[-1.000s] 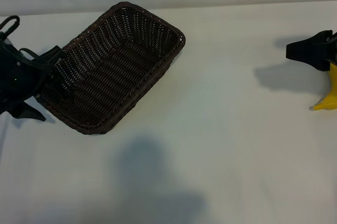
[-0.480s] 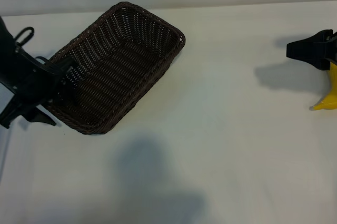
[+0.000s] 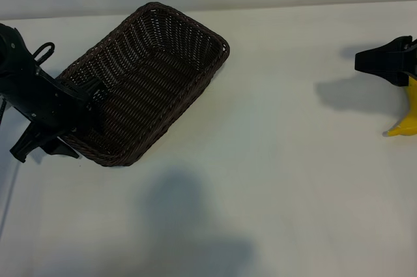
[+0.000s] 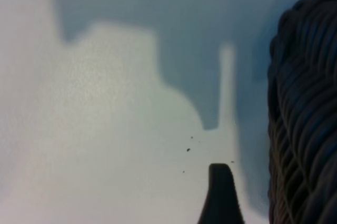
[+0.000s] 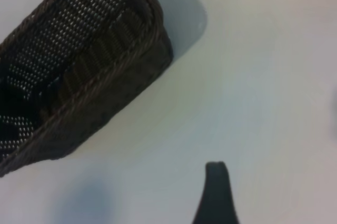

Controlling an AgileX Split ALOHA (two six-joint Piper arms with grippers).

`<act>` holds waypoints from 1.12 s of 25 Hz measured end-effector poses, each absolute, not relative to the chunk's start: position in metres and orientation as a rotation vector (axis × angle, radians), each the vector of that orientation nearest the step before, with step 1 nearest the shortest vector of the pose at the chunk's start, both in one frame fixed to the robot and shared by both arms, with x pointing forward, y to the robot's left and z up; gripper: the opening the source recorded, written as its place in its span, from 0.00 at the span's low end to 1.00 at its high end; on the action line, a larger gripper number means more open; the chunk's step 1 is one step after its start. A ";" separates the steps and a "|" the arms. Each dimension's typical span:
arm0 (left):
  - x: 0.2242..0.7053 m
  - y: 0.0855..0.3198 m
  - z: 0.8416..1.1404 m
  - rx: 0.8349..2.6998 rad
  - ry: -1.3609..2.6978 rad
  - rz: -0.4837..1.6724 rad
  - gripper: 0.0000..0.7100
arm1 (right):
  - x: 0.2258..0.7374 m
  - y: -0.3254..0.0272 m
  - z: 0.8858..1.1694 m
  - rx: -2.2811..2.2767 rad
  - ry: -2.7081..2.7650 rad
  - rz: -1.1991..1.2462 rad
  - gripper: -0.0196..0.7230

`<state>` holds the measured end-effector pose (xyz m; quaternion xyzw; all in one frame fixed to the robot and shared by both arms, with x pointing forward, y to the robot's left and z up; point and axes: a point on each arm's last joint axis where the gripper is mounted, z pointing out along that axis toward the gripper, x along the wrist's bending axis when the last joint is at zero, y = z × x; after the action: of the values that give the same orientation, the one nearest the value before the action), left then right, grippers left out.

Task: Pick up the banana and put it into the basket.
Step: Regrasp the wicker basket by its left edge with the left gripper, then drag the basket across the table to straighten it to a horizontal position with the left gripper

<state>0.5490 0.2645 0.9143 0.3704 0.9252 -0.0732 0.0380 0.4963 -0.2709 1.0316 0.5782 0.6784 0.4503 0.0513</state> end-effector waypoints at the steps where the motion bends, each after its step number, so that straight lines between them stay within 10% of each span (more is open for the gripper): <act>1: 0.549 0.265 0.914 1.136 2.838 -0.224 0.77 | 0.496 -0.271 1.032 1.760 2.064 1.370 0.79; 10: 0.550 0.264 0.914 1.096 2.835 -0.219 0.30 | 0.496 -0.271 1.032 1.758 2.063 1.369 0.79; 28: 0.549 0.263 0.927 1.095 2.792 -0.218 0.24 | 0.496 -0.271 1.032 1.760 2.063 1.369 0.79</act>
<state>0.5493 0.2631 0.9265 0.3633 0.9264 -0.0724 0.0674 0.4964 -0.2710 1.0316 0.5786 0.6781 0.4502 0.0520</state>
